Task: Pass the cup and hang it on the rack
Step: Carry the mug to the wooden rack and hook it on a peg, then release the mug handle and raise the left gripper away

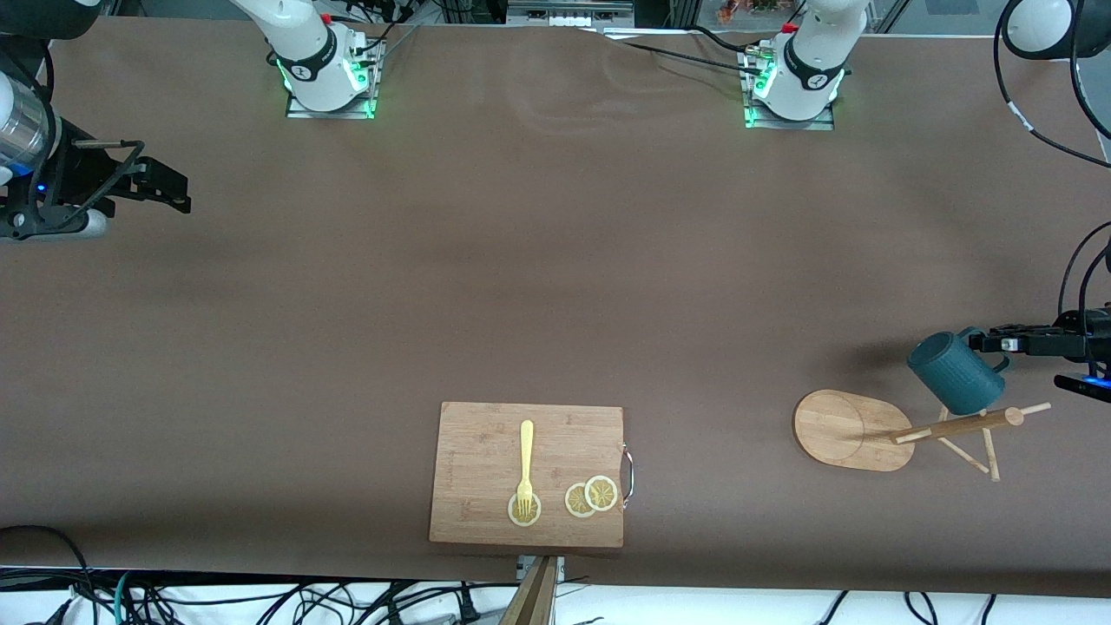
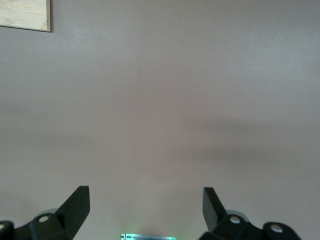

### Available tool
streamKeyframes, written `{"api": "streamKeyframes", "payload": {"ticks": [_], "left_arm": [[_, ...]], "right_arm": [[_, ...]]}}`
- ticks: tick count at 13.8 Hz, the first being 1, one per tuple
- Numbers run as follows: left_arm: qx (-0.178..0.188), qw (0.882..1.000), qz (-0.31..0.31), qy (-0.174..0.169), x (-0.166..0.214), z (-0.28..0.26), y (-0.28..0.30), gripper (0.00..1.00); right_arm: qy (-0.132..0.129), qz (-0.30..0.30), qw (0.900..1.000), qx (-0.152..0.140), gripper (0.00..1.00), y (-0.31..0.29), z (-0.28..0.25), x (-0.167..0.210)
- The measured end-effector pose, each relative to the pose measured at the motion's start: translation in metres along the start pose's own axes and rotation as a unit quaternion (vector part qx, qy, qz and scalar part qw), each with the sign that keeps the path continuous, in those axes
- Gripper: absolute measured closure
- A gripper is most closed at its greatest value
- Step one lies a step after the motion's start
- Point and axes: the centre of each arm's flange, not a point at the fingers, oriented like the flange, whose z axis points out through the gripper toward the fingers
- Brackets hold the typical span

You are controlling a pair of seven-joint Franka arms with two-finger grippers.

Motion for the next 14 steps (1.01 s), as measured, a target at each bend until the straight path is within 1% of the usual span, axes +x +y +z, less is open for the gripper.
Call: {"api": "streamKeyframes", "payload": {"ticks": [3, 4, 5, 6, 7, 8, 10, 11, 12, 13, 14], "left_arm": [[-0.002, 1.0, 0.0, 0.003, 0.001, -0.004, -0.002, 0.79], [-0.003, 1.0, 0.0, 0.003, 0.001, -0.004, -0.003, 0.76], [-0.003, 1.0, 0.0, 0.003, 0.002, -0.004, -0.004, 0.76], [-0.003, 1.0, 0.0, 0.003, 0.002, -0.005, -0.004, 0.7], [-0.003, 1.0, 0.0, 0.004, 0.002, -0.005, -0.004, 0.6], [-0.003, 1.0, 0.001, 0.005, 0.001, -0.007, -0.003, 0.52], [-0.001, 1.0, 0.007, 0.008, 0.0, -0.011, 0.002, 0.29], [0.0, 1.0, 0.01, 0.008, 0.0, -0.012, 0.005, 0.2], [0.002, 1.0, 0.015, 0.004, -0.002, -0.013, 0.01, 0.09], [0.007, 1.0, 0.021, -0.005, -0.005, -0.014, 0.016, 0.01], [0.023, 0.999, 0.026, -0.013, -0.009, -0.015, 0.022, 0.0]], "right_arm": [[0.0, 0.0, 1.0, 0.0, 0.0, 0.0, 0.0, 0.0], [0.0, 0.0, 1.0, 0.0, 0.0, 0.0, 0.0, 0.0], [0.0, 0.0, 1.0, 0.0, 0.0, 0.0, 0.0, 0.0], [0.0, 0.0, 1.0, 0.0, 0.0, 0.0, 0.0, 0.0], [0.0, 0.0, 1.0, 0.0, 0.0, 0.0, 0.0, 0.0], [0.0, 0.0, 1.0, 0.0, 0.0, 0.0, 0.0, 0.0], [0.001, 0.0, 1.0, 0.0, 0.0, 0.0, 0.0, 0.0], [0.001, 0.0, 1.0, 0.0, 0.0, 0.0, 0.0, 0.0], [0.001, 0.0, 1.0, 0.0, 0.0, 0.0, 0.0, 0.0], [0.001, 0.0, 1.0, 0.0, 0.0, 0.0, 0.0, 0.0], [0.001, 0.0, 1.0, 0.0, 0.0, 0.0, 0.0, 0.0]]}}
